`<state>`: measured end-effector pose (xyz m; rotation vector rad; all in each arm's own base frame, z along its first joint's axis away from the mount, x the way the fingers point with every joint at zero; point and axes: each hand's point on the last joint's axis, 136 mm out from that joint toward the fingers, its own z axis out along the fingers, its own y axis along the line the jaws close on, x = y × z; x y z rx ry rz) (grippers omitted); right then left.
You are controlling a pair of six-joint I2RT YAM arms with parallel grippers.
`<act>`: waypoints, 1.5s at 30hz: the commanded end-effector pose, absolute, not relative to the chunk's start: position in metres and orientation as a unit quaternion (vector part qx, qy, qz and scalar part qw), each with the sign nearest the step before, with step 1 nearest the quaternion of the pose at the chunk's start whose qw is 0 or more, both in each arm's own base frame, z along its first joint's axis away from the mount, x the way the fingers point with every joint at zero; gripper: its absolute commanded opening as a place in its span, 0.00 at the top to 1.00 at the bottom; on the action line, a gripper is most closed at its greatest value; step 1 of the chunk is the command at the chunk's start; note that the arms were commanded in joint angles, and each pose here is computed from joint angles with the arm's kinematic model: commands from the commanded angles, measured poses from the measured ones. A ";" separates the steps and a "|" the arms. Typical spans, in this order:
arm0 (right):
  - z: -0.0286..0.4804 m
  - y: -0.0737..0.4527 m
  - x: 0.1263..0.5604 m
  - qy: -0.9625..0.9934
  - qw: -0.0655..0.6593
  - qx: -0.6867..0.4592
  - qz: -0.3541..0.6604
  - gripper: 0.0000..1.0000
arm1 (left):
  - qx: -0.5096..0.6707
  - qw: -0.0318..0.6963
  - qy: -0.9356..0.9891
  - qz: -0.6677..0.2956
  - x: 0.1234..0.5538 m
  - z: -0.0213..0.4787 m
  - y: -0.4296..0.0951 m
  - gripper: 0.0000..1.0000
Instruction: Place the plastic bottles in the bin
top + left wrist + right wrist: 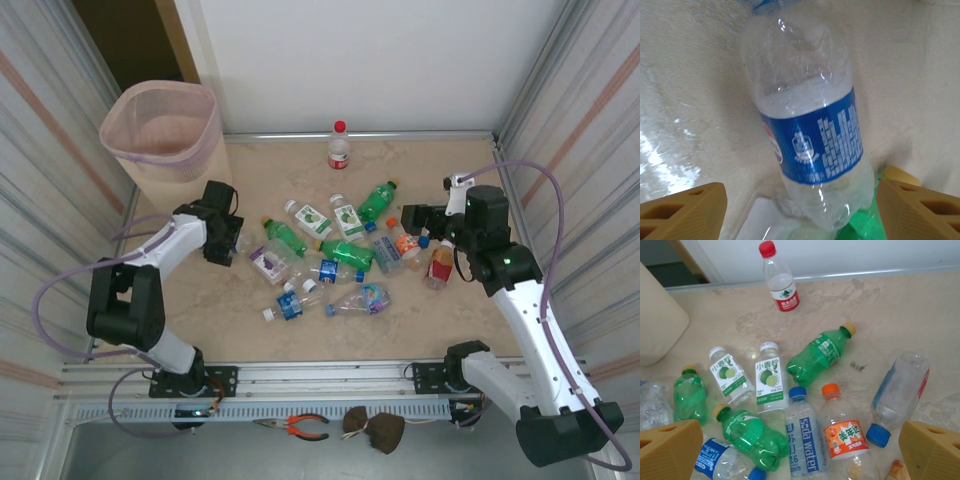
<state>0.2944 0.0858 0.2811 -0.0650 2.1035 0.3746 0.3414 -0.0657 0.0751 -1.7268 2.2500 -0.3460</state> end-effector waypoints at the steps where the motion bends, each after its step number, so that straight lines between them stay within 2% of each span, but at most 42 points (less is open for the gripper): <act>1: 0.298 0.083 0.291 0.852 0.502 -0.034 0.144 0.01 | -0.624 0.139 0.757 -0.132 0.352 0.072 -0.065 0.21; 17: 0.299 0.081 0.294 0.852 0.505 -0.038 0.131 0.01 | -0.660 0.100 0.738 -0.099 0.359 0.038 -0.061 0.22; 36: 0.302 0.080 0.289 0.850 0.508 -0.038 0.133 0.01 | -0.682 0.124 0.716 -0.086 0.351 0.045 -0.046 0.44; 45: 0.304 0.080 0.286 0.847 0.512 -0.035 0.138 0.01 | -0.690 0.147 0.703 -0.089 0.339 0.065 -0.037 0.48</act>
